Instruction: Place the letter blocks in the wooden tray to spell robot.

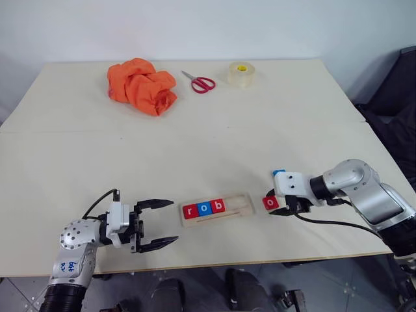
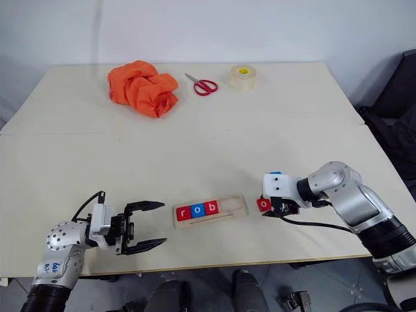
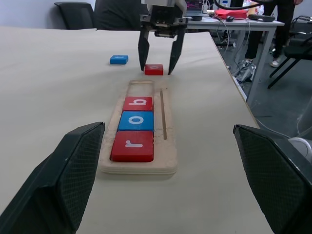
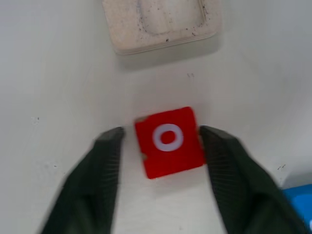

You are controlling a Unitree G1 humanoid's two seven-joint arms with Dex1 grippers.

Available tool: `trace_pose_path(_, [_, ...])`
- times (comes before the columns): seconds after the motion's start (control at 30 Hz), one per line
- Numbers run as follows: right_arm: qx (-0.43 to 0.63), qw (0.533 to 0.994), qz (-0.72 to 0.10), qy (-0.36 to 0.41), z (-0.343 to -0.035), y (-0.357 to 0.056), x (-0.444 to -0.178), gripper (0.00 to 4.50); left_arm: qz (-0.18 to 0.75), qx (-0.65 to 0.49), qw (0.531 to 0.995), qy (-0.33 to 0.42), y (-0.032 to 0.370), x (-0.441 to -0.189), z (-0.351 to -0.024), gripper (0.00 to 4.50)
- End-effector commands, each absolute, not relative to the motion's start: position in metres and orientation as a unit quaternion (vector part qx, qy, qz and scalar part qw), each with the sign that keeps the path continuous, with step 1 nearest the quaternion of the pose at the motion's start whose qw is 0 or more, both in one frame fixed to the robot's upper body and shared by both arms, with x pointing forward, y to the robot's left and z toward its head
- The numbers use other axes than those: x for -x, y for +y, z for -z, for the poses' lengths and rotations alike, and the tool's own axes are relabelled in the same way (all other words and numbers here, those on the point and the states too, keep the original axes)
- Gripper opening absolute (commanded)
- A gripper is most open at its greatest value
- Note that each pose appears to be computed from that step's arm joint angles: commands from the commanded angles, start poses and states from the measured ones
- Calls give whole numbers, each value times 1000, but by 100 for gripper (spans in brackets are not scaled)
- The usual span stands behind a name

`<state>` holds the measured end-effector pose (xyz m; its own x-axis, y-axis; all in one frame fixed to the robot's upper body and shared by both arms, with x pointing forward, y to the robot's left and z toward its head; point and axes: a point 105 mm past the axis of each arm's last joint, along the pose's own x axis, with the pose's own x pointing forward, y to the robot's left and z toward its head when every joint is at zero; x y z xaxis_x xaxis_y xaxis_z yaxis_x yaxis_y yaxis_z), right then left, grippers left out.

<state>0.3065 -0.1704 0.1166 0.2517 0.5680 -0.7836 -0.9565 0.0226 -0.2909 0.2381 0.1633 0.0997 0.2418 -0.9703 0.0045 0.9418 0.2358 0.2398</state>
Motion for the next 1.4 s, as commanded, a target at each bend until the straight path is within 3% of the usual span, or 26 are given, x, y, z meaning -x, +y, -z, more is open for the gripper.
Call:
trace_pose_path(0.03, [423, 688, -541, 236, -125, -177, -315, 144, 607, -102, 782, -95, 164, -238, -108, 450])
trace_pose_path(0.23, [394, 709, -541, 221, -163, -158, -314, 145, 606, -103, 783, -95, 164, -241, -109, 450])
trace_pose_path(0.37, [383, 692, -573, 214, -173, -127, -303, 145, 606, -103, 783, -96, 164, -244, -109, 450])
trace_pose_path(0.7, [403, 649, -614, 200, -155, -74, -297, 145, 604, -110, 783, -97, 169, -243, -110, 450])
trace_pose_path(1.33, [429, 626, -619, 201, -143, -67, -305, 145, 591, -115, 793, -98, 172, -240, -111, 450])
trace_pose_path(1.4, [428, 624, -622, 199, -143, -66, -304, 218, 590, -115, 793, -99, 172, -240, -111, 450])
